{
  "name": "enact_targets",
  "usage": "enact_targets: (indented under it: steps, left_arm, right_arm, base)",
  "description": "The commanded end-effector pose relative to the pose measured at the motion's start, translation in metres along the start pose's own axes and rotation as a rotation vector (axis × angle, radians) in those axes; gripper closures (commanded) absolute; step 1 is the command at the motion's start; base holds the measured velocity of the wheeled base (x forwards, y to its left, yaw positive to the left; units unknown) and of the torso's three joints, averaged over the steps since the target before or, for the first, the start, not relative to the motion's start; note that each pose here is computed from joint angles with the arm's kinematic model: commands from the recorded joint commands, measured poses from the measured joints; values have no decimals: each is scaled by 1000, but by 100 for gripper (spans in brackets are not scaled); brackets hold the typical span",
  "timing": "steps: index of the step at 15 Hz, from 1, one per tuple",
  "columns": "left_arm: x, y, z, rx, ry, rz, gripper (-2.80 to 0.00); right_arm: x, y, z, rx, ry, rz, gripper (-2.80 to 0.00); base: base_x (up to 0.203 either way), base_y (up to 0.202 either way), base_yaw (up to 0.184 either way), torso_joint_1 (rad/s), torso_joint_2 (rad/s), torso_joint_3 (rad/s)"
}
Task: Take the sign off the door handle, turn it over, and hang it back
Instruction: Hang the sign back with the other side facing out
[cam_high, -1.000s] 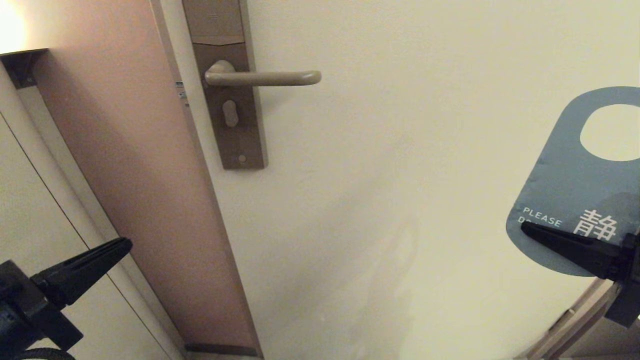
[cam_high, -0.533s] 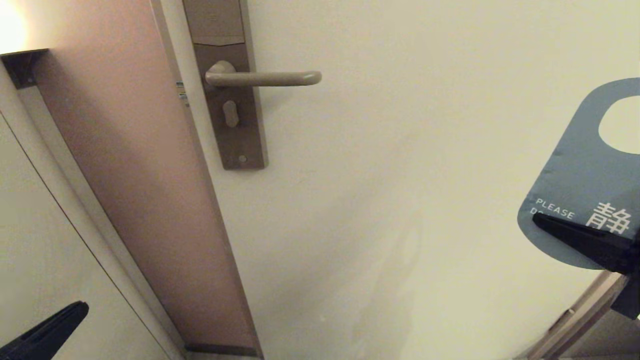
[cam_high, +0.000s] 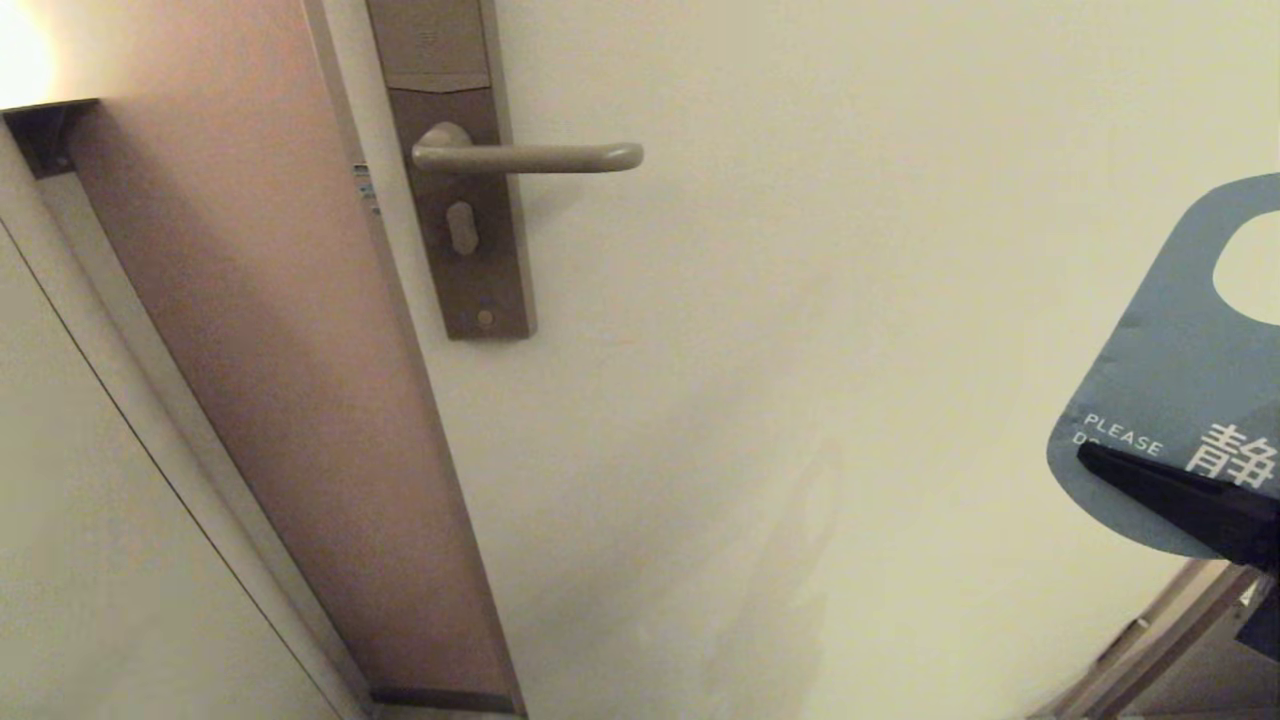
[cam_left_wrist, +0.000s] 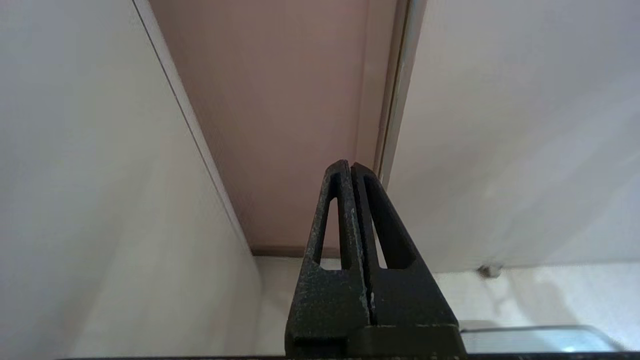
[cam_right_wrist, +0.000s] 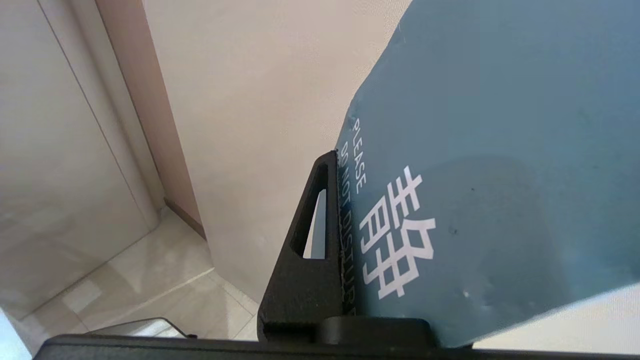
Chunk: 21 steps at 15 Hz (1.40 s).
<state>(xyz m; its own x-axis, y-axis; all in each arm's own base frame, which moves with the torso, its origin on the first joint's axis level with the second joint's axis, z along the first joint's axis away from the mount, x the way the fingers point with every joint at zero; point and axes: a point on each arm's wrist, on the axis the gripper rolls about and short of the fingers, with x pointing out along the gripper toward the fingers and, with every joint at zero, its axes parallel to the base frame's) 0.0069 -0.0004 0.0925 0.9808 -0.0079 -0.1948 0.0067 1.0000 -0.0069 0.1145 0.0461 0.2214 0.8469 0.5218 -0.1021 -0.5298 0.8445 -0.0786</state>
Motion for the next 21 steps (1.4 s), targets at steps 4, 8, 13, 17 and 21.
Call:
enact_targets:
  steps: [4, 8, 13, 17, 21]
  left_arm:
    - [-21, 0, -15, 31, -153, -18, 0]
    - [-26, 0, -21, 111, -204, -7, 0]
    - [-26, 0, -21, 98, -206, 1, 0]
    - [-26, 0, -21, 90, -206, 1, 0]
    - [-26, 0, -21, 63, -207, -1, 0]
  right_arm:
    - [-10, 3, -3, -4, -20, 0, 0]
    - [-17, 5, -9, -4, -21, 1, 0]
    - [-18, 4, -9, 5, -24, -17, 0]
    - [-22, 3, -11, 27, -23, -94, 0]
    - [-20, 2, -9, 43, -21, -118, 0]
  base:
    - [0, 0, 0, 0, 0, 0]
    - [0, 0, 0, 0, 0, 0]
    - [0, 0, 0, 0, 0, 0]
    - [0, 0, 0, 0, 0, 0]
    - [0, 0, 0, 0, 0, 0]
